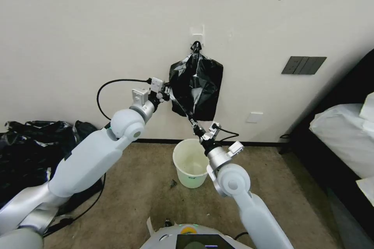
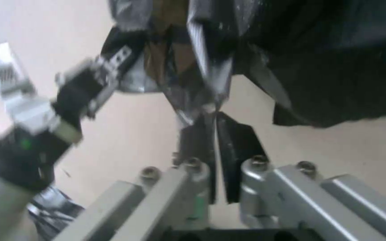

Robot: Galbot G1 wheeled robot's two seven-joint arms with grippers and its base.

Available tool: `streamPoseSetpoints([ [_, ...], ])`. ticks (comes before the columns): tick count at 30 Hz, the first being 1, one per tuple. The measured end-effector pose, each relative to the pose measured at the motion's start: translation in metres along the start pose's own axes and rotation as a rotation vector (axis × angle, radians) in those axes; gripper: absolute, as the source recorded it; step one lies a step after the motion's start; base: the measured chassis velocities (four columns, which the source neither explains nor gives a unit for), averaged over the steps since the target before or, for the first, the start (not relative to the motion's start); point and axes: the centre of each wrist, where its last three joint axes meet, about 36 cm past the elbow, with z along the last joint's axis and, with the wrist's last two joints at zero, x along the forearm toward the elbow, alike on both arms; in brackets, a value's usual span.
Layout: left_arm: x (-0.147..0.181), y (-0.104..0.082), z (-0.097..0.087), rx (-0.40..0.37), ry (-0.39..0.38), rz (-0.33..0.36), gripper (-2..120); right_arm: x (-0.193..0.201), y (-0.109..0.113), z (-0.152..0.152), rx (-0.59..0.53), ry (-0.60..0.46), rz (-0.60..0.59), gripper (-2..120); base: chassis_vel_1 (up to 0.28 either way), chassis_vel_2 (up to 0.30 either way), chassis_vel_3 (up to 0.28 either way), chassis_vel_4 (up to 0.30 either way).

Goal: Place a trash bag onto the trash bin.

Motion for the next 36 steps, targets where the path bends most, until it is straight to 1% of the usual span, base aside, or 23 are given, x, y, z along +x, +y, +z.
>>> streamPoseSetpoints([
  [2,-0.002,-0.001,0.001,0.049,-0.009,-0.019,0,0.009,-0.002,0.009,0.112,0.004,-0.002,19,0.0,0.0,0.0,0.0],
  [3,-0.002,-0.001,0.001,0.049,-0.009,-0.019,0,0.009,-0.002,0.009,0.112,0.004,-0.002,19,0.0,0.0,0.0,0.0],
  [6,-0.007,0.0,0.001,0.082,-0.02,-0.04,0,0.031,-0.009,0.012,0.279,-0.001,0.03,35,0.0,0.0,0.0,0.0],
  [7,-0.007,0.0,0.001,0.082,-0.02,-0.04,0,0.031,-0.009,0.012,0.279,-0.001,0.03,35,0.0,0.0,0.0,0.0],
  [9,-0.006,-0.001,0.001,0.085,-0.021,-0.039,0,0.04,-0.008,-0.01,0.4,-0.049,0.051,44,0.0,0.0,0.0,0.0],
  [10,-0.006,-0.001,0.001,0.085,-0.021,-0.039,0,0.04,-0.008,-0.01,0.4,-0.049,0.051,44,0.0,0.0,0.0,0.0],
  [11,-0.004,-0.002,0.002,0.086,-0.019,-0.036,0,0.041,-0.005,-0.025,0.453,-0.075,0.048,48,0.0,0.0,0.0,0.0],
  [13,0.0,-0.004,0.004,0.085,-0.013,-0.03,0,0.035,0.003,-0.068,0.578,-0.11,0.007,58,0.0,0.0,0.0,0.0],
  [14,0.0,-0.004,0.004,0.085,-0.013,-0.03,0,0.035,0.003,-0.068,0.578,-0.11,0.007,58,0.0,0.0,0.0,0.0],
  [16,0.005,-0.005,0.008,0.085,-0.007,-0.029,0,0.017,0.013,-0.101,0.668,-0.105,-0.045,68,0.0,0.0,0.0,0.0],
  [17,0.005,-0.005,0.008,0.085,-0.007,-0.029,0,0.017,0.013,-0.101,0.668,-0.105,-0.045,68,0.0,0.0,0.0,0.0],
  [19,0.009,-0.005,0.011,0.087,-0.001,-0.031,0,-0.014,0.023,-0.122,0.756,-0.075,-0.068,78,0.0,0.0,0.0,0.0],
  [21,0.013,-0.005,0.013,0.086,0.003,-0.031,0,-0.038,0.031,-0.128,0.822,-0.027,-0.073,86,0.0,0.0,0.0,0.0],
  [22,0.013,-0.005,0.013,0.086,0.003,-0.031,0,-0.038,0.031,-0.128,0.822,-0.027,-0.073,86,0.0,0.0,0.0,0.0],
  [23,0.016,-0.005,0.014,0.085,0.007,-0.029,0,-0.054,0.039,-0.13,0.879,0.012,-0.062,92,0.0,0.0,0.0,0.0],
  [25,0.018,-0.005,0.015,0.084,0.01,-0.026,0,-0.073,0.051,-0.128,0.964,0.056,-0.03,99,0.0,0.0,0.0,0.0],
  [26,0.018,-0.005,0.015,0.084,0.01,-0.026,0,-0.073,0.051,-0.128,0.964,0.056,-0.03,99,0.0,0.0,0.0,0.0],
  [27,0.019,-0.006,0.016,0.085,0.009,-0.025,0,-0.087,0.059,-0.126,1.039,0.096,0.004,100,0.0,0.0,0.0,0.0],
  [29,0.02,-0.006,0.016,0.088,0.006,-0.024,0,-0.104,0.064,-0.123,1.122,0.126,0.054,100,0.0,0.0,0.0,0.0],
  [30,0.02,-0.006,0.016,0.088,0.006,-0.024,0,-0.104,0.064,-0.123,1.122,0.126,0.054,100,0.0,0.0,0.0,0.0],
  [32,0.02,-0.007,0.016,0.092,0.004,-0.022,0,-0.12,0.067,-0.12,1.191,0.148,0.111,100,0.0,0.0,0.0,0.0],
  [34,0.02,-0.007,0.015,0.094,0.002,-0.022,0,-0.128,0.067,-0.118,1.214,0.155,0.133,99,0.0,0.0,0.0,0.0],
  [36,0.02,-0.008,0.014,0.099,-0.003,-0.021,0,-0.139,0.063,-0.109,1.238,0.172,0.167,95,0.0,0.0,0.0,0.0],
])
